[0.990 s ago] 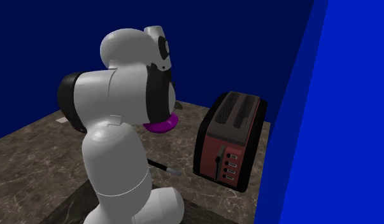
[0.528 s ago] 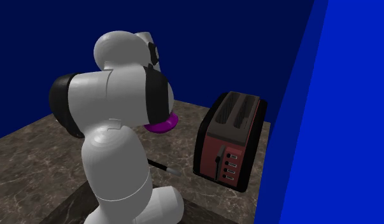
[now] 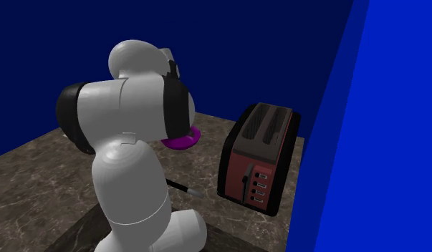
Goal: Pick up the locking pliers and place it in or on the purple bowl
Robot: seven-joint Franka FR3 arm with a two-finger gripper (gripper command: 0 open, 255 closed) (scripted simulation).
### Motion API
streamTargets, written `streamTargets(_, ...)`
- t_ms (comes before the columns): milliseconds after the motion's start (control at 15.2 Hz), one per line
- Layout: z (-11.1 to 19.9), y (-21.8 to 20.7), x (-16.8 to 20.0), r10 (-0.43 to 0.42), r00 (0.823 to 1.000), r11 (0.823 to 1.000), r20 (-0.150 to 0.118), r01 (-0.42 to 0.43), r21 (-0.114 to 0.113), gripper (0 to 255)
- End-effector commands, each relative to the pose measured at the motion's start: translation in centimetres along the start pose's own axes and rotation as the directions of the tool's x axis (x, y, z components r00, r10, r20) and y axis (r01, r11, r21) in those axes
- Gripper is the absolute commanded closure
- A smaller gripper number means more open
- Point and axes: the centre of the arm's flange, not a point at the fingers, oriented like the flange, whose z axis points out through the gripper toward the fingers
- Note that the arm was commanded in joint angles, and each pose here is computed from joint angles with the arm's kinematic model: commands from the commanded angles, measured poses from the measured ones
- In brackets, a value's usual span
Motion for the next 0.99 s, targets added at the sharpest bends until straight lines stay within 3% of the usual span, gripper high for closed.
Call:
streamTargets(0, 1.11, 0.06, 0.14, 0.000, 1.000, 1.000, 0.000, 0.000, 0.000, 255)
streamTargets(528, 1.33, 0.06, 0.18, 0.000, 1.000, 1.000, 0.000, 0.000, 0.000, 255)
streamTargets(594, 1.33, 0.06, 0.18, 0.000, 1.000, 1.000, 0.000, 0.000, 0.000, 0)
streamTargets(924, 1.33, 0.06, 0.18, 0.000, 1.000, 1.000, 0.000, 0.000, 0.000, 0)
